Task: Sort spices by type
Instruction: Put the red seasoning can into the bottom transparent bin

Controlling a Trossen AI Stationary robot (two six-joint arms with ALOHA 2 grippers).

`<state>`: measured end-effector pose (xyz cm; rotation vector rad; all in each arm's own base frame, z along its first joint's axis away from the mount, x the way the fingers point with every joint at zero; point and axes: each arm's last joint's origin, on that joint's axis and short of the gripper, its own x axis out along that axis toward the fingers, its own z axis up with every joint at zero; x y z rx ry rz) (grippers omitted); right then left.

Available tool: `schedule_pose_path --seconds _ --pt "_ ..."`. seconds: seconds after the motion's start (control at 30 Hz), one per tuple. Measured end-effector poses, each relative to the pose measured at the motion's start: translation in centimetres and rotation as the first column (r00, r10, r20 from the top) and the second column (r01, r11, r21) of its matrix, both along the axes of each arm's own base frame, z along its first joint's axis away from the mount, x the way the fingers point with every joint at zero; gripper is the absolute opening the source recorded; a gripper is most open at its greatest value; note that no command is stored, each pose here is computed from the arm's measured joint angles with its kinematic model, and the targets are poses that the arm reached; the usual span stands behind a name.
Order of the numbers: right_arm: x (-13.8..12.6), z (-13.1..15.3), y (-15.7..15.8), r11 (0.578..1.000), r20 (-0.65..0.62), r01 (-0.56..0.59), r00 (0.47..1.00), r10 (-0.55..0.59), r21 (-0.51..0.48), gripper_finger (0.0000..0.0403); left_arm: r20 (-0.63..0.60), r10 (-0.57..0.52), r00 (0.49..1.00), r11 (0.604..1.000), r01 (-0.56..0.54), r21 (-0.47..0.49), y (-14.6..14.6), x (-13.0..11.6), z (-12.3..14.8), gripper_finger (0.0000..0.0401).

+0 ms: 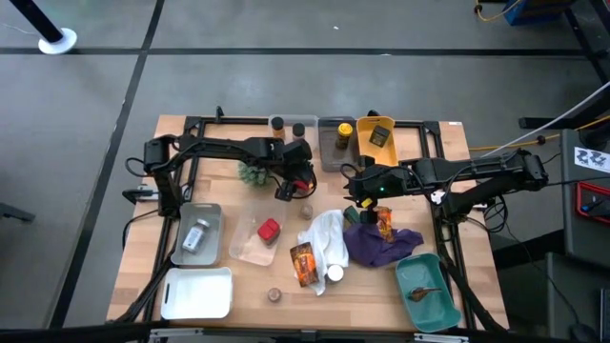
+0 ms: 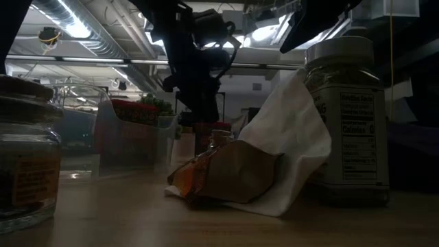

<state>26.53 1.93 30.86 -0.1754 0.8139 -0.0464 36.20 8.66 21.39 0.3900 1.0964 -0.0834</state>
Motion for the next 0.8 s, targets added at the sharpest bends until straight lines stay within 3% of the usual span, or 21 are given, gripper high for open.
schedule_pose_path --seconds 0.8 --pt "0.0 0.01 0.0 1.0 0.0 0.0 1.0 0.0 0.0 0.0131 0.013 0.008 1.0 1.0 -0.008 -0.006 -0.14 -0.14 0.45 0.024"
